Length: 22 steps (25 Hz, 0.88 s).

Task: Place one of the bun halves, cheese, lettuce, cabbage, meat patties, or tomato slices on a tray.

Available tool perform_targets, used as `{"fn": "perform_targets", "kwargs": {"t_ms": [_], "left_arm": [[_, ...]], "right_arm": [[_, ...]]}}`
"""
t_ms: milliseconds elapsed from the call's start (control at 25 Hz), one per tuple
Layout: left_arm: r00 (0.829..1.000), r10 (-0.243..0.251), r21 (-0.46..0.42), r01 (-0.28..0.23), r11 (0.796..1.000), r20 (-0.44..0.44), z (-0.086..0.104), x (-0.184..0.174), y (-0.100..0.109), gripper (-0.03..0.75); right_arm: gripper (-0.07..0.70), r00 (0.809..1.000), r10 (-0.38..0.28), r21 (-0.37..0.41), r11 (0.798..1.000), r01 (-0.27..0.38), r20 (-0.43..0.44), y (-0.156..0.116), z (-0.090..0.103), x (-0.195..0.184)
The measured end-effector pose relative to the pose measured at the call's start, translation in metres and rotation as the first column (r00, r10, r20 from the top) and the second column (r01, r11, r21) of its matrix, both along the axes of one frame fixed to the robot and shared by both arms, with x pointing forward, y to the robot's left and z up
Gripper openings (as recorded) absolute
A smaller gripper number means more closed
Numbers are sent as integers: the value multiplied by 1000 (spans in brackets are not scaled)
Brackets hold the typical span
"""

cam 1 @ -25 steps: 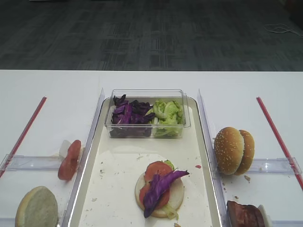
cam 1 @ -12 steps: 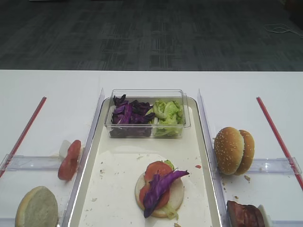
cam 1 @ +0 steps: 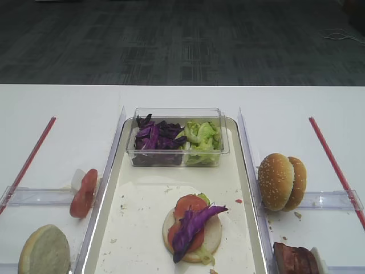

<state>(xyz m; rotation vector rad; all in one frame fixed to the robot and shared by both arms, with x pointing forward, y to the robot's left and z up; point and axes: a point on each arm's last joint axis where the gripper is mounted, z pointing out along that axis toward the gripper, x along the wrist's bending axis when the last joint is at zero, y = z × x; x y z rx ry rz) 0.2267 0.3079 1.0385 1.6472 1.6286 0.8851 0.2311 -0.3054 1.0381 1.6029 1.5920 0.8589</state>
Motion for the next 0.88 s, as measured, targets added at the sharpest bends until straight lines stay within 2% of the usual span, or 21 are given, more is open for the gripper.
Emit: {"fn": "perform_targets", "kwargs": {"t_ms": [880], "left_arm": [[1000,1,-2,-1,1000,0,0,0,0,475]], "right_arm": [[692,1000,0,0,1000,0,0,0,0,0]]}}
